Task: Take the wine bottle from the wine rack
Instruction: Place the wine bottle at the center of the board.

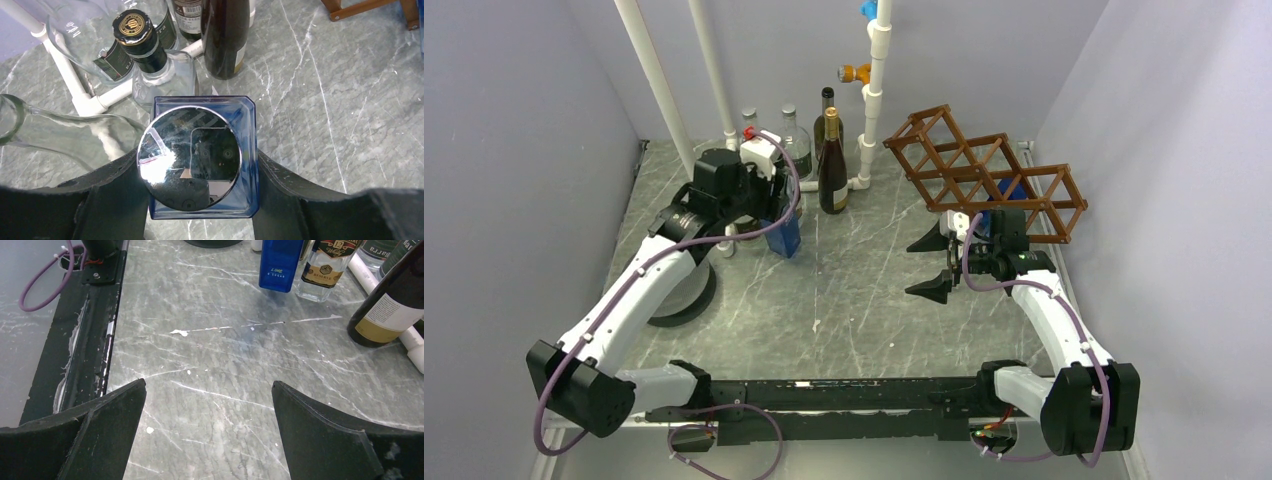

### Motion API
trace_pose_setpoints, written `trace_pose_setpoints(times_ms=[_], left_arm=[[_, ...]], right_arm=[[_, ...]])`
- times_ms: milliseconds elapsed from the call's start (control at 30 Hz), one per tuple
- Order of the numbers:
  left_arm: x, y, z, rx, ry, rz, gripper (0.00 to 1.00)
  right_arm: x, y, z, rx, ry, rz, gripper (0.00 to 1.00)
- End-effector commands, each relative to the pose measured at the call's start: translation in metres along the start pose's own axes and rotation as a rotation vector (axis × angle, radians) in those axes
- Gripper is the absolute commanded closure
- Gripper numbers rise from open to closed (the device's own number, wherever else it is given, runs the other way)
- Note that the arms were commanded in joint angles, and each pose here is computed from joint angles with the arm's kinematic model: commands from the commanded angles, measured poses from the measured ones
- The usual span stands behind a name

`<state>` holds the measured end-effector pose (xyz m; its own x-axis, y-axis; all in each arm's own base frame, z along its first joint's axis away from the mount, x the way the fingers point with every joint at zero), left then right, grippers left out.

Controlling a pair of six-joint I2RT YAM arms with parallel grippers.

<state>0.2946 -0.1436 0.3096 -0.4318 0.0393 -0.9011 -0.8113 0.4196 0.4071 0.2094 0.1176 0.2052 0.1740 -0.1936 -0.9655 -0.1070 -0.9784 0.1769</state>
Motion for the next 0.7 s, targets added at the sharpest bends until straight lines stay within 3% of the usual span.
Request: trace_pose_setpoints(times_ms=[0,667], left_arm=[[-0.075,0.02,-0.005,0.039,-0.026,-0.276,1.0],[-0.077,-0.007,0.02,-0.029,-0.021,-0.215,1.0]], right_arm=[[-0.009,0.001,-0.002,-0.009,0.058,-0.032,0.0],[-0.009,0.002,-0.002,-0.005,0.061,-0.032,0.0]])
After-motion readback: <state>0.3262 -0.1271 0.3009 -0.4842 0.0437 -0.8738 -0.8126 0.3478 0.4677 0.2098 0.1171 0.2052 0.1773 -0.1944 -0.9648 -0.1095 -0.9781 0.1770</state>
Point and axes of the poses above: each gripper's point midway between its finger pads, its own y axis back along the fingers, its own z axis along the line the jaws close on, x = y × z, the point moved 6 cm from there along y, back along the fingers, and after that the axes turned 11 degrees about y, right-handed, at the moved point
